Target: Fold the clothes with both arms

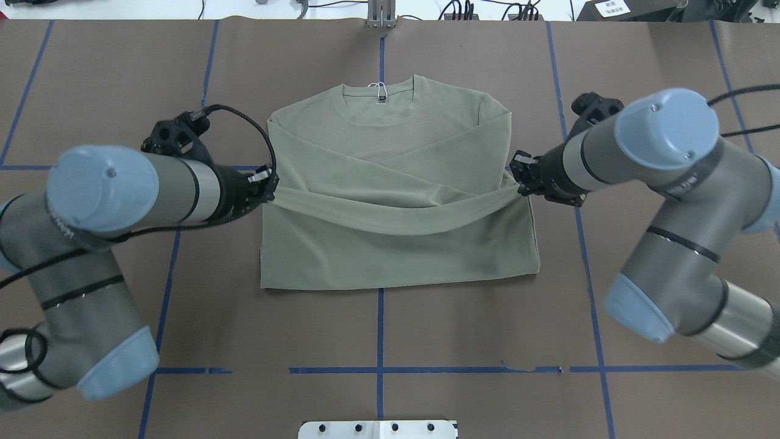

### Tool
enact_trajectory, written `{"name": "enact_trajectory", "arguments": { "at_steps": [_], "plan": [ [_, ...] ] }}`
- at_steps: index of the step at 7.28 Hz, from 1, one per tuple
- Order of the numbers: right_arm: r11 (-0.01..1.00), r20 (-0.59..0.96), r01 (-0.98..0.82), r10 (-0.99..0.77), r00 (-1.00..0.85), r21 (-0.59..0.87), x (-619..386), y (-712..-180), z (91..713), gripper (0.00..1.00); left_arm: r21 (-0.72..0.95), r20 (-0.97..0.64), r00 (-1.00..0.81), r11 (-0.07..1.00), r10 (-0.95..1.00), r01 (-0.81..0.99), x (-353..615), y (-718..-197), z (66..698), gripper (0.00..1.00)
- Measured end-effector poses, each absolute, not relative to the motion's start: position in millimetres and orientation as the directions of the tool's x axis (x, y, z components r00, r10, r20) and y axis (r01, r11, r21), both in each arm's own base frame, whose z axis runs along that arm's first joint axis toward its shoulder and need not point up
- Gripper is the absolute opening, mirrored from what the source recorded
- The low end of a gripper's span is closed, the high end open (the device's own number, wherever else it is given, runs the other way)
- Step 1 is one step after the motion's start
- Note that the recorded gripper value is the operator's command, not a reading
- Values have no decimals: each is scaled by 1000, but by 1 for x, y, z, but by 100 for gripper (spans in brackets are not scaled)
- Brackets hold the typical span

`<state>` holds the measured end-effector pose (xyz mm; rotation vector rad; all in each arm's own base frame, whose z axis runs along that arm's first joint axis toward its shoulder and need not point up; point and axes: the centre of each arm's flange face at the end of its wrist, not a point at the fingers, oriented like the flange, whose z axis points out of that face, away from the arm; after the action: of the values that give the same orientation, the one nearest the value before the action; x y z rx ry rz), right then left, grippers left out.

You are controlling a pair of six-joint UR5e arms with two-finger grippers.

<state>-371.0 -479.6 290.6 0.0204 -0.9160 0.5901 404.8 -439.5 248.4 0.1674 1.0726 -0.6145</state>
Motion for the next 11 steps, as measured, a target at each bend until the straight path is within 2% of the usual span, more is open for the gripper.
{"name": "enact_trajectory", "arguments": {
  "at_steps": [3,6,7,8,9,11],
  "plan": [
    [827,692,-535,488,532,-172,-398,-608,294,0,-108,-865,330,782,-379,613,419,-543,316,0],
    [822,668,-553,486,564,-132,-436,-670,320,0,-95,-864,327,761,-384,641,446,-591,359,0],
    [820,659,-560,485,575,-115,-443,-681,323,0,-89,-863,328,754,-385,651,455,-602,367,50],
    [822,653,-561,480,586,-101,-448,-688,329,93,-79,-861,336,752,-382,654,461,-608,376,62],
    [826,650,-557,471,596,-88,-450,-692,333,98,-58,-860,353,757,-369,650,463,-613,380,63],
    [826,662,-558,461,591,-77,-449,-691,328,96,-27,-864,370,766,-341,642,460,-617,380,63]
  ]
}}
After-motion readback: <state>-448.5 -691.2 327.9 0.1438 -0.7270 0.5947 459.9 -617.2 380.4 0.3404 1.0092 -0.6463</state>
